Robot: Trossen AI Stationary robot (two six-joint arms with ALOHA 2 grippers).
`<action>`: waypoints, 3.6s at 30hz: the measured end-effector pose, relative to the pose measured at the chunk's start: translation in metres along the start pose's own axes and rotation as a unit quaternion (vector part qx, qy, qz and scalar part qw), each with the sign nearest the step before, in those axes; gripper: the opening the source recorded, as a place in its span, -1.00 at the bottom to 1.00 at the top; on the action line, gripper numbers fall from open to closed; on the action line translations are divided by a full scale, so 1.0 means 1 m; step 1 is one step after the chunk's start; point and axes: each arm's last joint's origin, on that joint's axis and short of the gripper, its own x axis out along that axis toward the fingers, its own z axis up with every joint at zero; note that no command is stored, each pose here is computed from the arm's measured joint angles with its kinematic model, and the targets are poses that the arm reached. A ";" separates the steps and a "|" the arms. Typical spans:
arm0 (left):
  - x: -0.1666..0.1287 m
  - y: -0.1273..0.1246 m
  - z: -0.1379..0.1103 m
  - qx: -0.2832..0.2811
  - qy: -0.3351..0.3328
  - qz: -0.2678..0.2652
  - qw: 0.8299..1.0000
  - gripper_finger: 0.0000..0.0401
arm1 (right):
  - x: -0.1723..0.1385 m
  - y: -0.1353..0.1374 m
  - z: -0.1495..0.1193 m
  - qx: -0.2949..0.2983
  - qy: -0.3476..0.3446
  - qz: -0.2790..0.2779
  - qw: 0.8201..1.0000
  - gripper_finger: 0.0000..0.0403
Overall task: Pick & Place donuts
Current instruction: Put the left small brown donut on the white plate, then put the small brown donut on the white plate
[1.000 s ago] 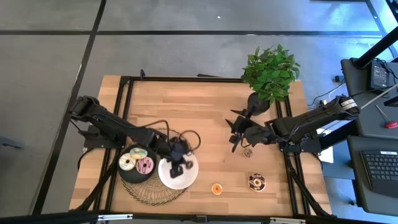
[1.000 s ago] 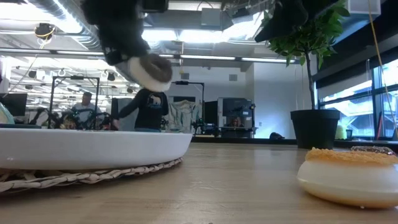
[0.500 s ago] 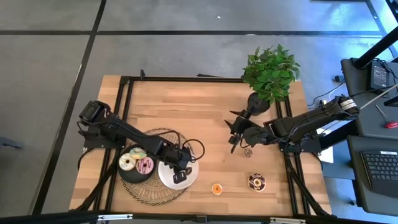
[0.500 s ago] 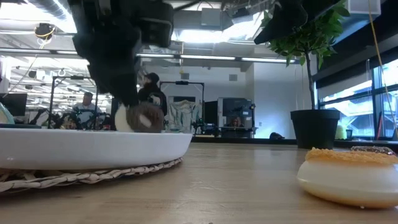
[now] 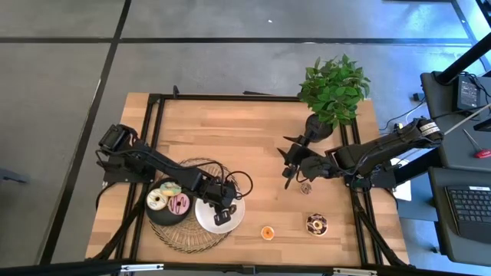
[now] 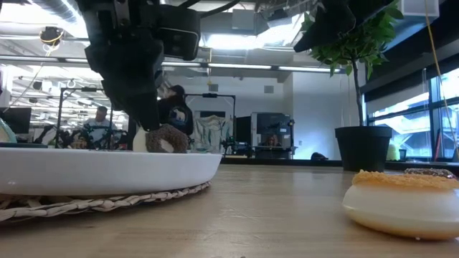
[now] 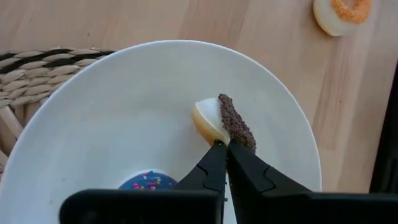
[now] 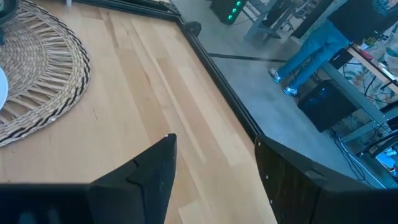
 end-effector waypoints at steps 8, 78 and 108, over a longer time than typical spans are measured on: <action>0.000 0.000 0.000 0.008 -0.003 0.004 1.000 -0.96 | 0.000 0.000 0.000 0.000 0.000 0.000 1.000 0.08; -0.020 0.013 0.014 0.086 -0.101 0.119 0.984 -0.37 | -0.008 0.010 -0.109 0.219 0.418 0.137 0.871 0.08; -0.024 0.014 0.033 0.048 -0.212 0.149 0.965 -0.42 | 0.010 0.022 -0.105 0.213 0.262 0.180 0.924 -0.96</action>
